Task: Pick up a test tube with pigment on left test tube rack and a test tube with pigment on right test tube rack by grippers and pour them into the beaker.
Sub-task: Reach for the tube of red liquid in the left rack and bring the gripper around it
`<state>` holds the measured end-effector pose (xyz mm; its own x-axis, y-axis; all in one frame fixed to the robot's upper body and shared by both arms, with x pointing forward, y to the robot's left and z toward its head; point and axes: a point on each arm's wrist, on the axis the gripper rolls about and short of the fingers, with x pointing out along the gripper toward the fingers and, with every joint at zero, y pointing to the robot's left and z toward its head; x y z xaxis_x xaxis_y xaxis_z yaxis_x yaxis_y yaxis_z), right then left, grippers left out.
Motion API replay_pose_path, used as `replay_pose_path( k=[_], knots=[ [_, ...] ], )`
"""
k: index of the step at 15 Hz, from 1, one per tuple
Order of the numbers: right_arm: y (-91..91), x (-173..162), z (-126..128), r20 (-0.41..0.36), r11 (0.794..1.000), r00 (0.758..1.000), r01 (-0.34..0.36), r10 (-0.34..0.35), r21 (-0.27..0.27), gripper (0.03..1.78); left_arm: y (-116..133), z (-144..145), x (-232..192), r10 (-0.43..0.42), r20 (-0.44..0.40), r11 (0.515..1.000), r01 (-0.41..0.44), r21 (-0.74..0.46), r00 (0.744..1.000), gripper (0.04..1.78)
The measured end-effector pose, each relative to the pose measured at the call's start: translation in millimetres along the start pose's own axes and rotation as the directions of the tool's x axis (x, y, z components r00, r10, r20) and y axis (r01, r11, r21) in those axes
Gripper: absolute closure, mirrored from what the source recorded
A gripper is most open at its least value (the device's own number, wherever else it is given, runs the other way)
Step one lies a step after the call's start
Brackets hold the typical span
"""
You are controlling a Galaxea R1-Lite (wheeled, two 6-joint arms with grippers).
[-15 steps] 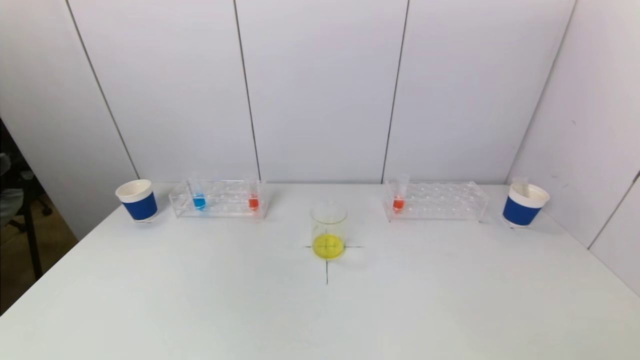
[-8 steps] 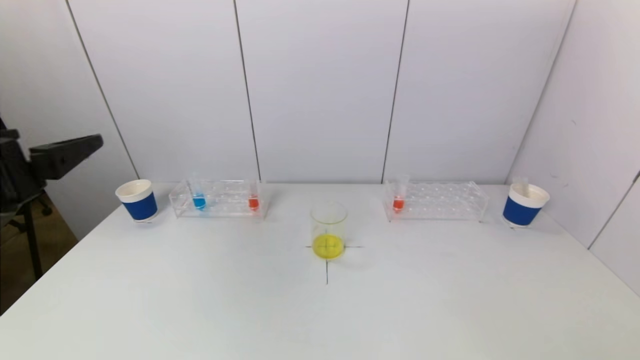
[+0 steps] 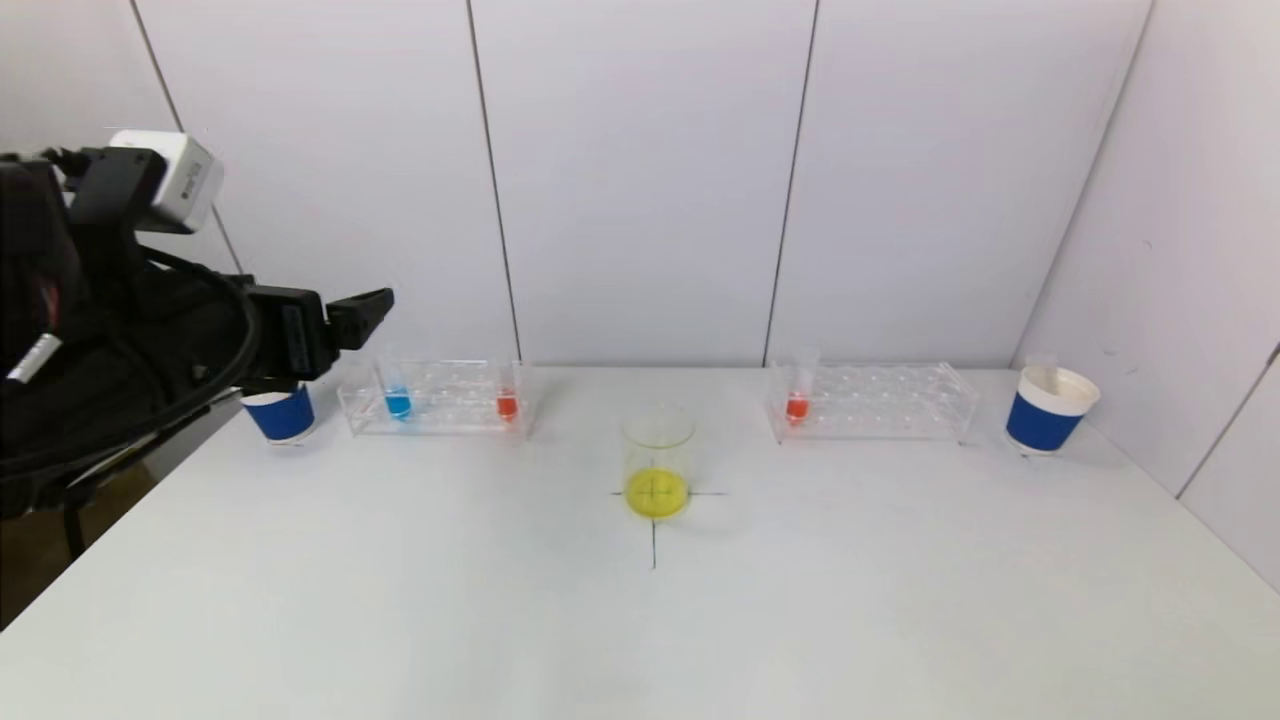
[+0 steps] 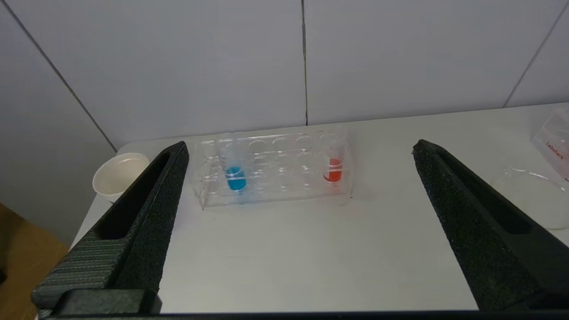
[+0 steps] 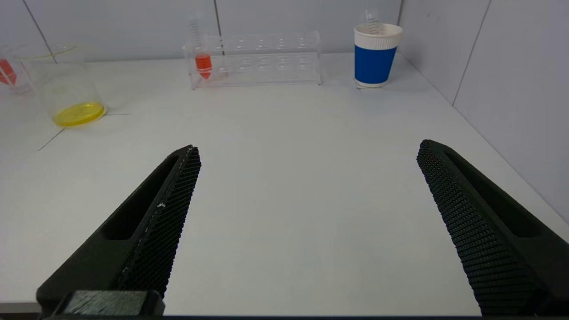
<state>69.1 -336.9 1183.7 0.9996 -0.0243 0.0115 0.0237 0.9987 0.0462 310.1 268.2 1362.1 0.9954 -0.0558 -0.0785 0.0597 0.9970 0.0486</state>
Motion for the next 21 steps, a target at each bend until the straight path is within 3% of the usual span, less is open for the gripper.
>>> replay_pose_path(
  k=[10, 21],
  knots=[
    [0.0, 0.0, 0.0, 0.0, 1.0, 1.0, 0.0, 0.0, 0.0, 0.04, -36.8, -64.0, 88.3, 0.042, 0.007, 0.998, -0.041, -0.056, 0.999, 0.06],
    [0.0, 0.0, 0.0, 0.0, 1.0, 1.0, 0.0, 0.0, 0.0, 0.04, -64.7, -128.4, 139.2, 0.044, -0.005, 0.995, -0.044, -0.094, 0.999, 0.06]
  ],
)
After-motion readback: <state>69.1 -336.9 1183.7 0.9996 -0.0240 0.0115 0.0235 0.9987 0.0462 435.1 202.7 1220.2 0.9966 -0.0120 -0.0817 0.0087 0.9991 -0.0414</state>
